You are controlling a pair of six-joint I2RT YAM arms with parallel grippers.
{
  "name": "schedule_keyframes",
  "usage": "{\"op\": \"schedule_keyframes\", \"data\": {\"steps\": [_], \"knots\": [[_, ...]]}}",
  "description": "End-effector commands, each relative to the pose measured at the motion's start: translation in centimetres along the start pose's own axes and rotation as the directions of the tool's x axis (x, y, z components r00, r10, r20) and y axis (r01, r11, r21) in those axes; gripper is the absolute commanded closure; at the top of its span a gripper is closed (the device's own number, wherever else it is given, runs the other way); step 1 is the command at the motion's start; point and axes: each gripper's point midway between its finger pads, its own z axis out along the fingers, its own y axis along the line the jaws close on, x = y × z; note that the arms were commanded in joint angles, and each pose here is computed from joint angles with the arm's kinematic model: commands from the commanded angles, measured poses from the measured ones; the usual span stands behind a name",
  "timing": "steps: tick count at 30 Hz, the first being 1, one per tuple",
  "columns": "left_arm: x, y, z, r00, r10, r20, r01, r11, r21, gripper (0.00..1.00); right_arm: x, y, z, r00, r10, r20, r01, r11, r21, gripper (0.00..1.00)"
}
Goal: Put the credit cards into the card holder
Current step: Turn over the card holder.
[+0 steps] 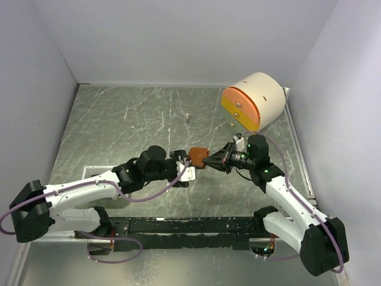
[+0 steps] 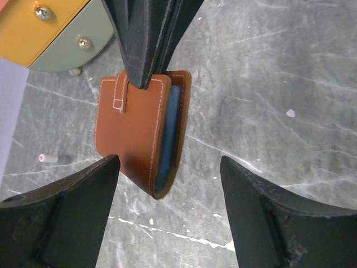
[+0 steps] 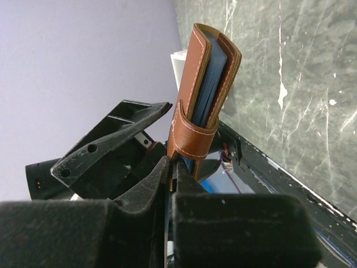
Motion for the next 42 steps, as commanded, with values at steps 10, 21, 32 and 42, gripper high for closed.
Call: {"op": "schedule_keyframes", "data": {"steps": [10, 21, 32, 42], "knots": [[-2.3, 3.8, 0.2, 0.997, 0.076, 0.015, -0.072, 0.980, -0.187, 0.74, 1.1, 1.1, 0.1, 0.996, -0.043, -0.081, 0.037, 0.996, -0.078, 1.00], [-2.3, 2.4, -2.9, 0.956, -0.287, 0.067, 0.295, 0.932, -0.209, 0.93, -2.5, 2.5, -1.8, 0.875, -0.450, 0.182, 0.449, 0.892, 0.048, 0.32], [-0.8, 3.1, -4.4, 0.660, -0.748, 0.074, 0.747, 0.641, -0.177, 0.93, -3.0, 2.9, -2.1, 0.549, -0.770, 0.325, 0.795, 0.601, 0.080, 0.26], [-2.6, 4.2, -5.9, 0.361, -0.930, 0.068, 0.932, 0.357, -0.063, 0.93, 0.2, 3.0, 0.5, 0.192, -0.915, 0.354, 0.965, 0.242, 0.101, 0.35]]}}
